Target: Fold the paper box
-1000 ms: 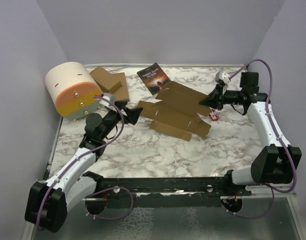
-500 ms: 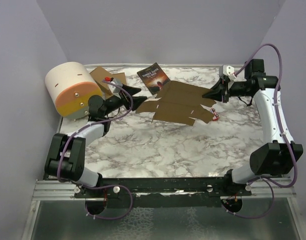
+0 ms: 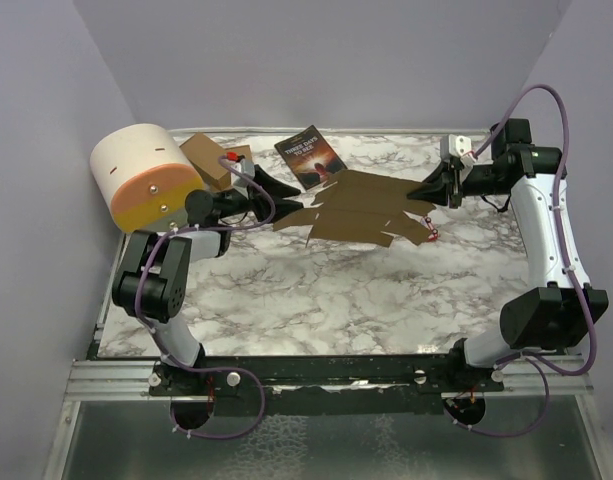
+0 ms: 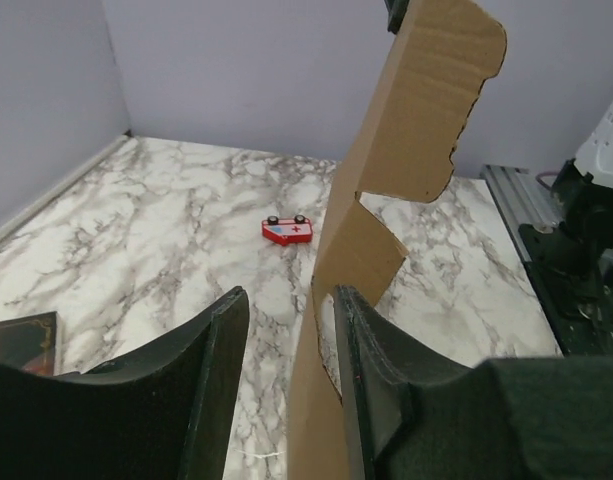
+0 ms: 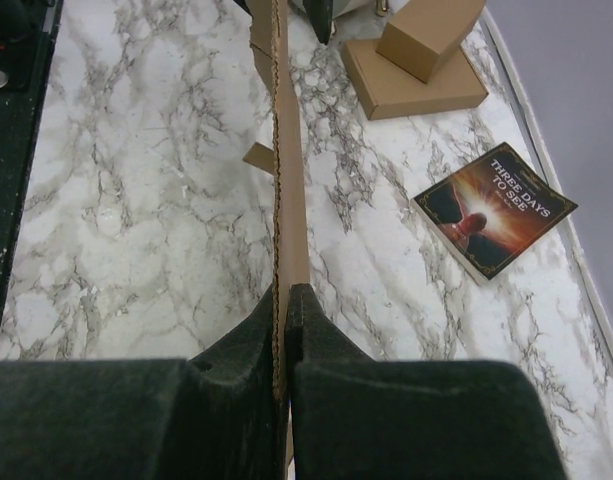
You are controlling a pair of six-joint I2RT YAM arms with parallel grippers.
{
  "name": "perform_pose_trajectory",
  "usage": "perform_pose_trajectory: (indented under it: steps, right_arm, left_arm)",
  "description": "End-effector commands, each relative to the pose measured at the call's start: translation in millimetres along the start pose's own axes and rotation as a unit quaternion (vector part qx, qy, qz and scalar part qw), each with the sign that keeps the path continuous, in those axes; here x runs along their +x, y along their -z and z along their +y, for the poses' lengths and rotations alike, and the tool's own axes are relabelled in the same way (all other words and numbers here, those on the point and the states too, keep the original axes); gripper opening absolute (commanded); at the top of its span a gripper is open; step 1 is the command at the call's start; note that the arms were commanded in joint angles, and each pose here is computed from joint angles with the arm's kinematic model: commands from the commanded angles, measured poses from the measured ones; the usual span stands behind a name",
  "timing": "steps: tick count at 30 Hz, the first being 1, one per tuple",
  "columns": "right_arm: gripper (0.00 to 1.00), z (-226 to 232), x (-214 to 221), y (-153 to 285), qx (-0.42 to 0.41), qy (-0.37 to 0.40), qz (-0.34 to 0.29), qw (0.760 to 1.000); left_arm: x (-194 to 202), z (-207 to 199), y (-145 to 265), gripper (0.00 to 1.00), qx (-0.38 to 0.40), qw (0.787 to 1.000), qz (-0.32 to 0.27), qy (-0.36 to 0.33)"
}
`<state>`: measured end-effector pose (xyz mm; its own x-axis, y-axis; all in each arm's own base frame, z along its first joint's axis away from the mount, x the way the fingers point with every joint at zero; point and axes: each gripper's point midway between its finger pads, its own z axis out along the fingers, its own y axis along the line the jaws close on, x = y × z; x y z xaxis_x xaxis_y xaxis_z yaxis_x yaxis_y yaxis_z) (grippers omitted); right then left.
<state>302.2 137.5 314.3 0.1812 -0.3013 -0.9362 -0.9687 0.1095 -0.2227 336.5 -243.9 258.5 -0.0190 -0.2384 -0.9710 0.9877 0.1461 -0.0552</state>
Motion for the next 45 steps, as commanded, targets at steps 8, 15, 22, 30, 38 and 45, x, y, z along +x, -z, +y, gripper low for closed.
perform_pose_trajectory:
  steps: [8,15,22,30,38,45]
  right_arm:
    - [0.01,3,-7,3,-0.001,0.021,-0.007,1.000]
    - [0.01,6,-5,1,-0.004,0.020,-0.013,1.000]
    - [0.01,8,-5,-1,-0.007,0.017,-0.021,1.000]
    - [0.01,10,-6,-3,-0.011,0.013,-0.029,0.999]
    - [0.01,12,-8,-5,-0.015,0.012,-0.039,0.999]
    - [0.01,12,-6,-5,-0.014,0.011,-0.034,0.999]
  left_arm:
    - [-9,-31,-22,0.44,0.110,0.990,-0.004,-0.089]
    - [-2,-32,-31,0.44,0.116,0.990,-0.008,-0.086]
    - [-6,-25,-42,0.45,0.097,0.991,-0.030,-0.086]
    - [4,-28,-57,0.47,0.101,0.991,-0.010,-0.087]
    - [3,-27,-62,0.23,0.110,0.990,-0.010,-0.083]
    - [1,-34,-63,0.00,0.136,0.988,-0.014,-0.072]
